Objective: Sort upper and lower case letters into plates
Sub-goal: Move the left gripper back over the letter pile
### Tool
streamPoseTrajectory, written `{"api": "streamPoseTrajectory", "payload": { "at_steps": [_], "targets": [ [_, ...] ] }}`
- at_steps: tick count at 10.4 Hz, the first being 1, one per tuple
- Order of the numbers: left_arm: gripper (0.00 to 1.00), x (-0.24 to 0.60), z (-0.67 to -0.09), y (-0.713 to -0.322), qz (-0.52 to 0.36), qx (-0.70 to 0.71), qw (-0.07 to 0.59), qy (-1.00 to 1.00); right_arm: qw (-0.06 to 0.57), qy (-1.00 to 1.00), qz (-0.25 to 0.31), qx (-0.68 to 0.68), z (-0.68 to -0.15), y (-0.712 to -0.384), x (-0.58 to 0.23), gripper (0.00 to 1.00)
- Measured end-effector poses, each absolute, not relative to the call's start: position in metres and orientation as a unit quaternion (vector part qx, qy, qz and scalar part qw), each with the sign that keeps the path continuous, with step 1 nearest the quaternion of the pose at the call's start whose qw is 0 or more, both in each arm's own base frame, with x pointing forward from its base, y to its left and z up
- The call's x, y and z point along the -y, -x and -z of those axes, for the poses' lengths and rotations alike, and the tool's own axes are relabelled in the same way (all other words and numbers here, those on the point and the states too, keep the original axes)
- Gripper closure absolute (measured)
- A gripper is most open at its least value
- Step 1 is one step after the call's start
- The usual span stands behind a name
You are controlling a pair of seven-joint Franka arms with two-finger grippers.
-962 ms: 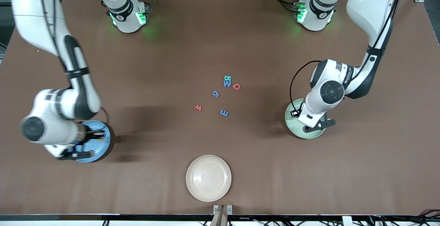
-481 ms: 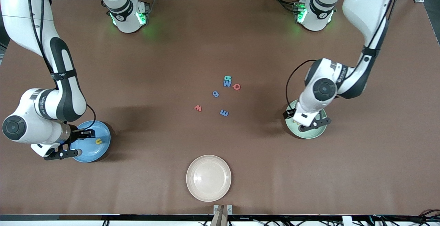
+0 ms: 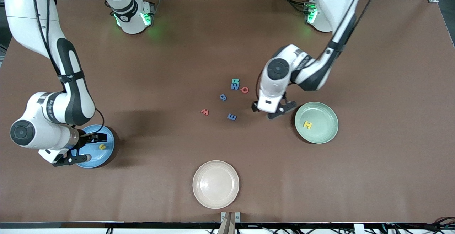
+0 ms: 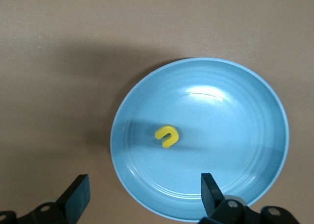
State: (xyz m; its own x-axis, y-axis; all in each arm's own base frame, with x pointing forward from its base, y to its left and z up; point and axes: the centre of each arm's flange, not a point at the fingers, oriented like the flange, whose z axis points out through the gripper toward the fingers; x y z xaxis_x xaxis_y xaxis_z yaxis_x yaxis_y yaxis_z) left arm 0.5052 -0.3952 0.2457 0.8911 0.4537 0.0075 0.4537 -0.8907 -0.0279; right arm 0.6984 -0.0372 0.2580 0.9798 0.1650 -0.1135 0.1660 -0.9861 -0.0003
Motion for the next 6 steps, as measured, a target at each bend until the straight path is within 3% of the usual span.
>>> {"api": "streamPoseTrajectory", "payload": {
  "at_steps": [6],
  "targets": [
    [0.00, 0.495, -0.230, -0.434, -0.004, 0.184, 0.009, 0.983, 0.009, -0.997, 0.070, -0.034, -0.246, -0.691, -0.018, 0.00]
  ]
}}
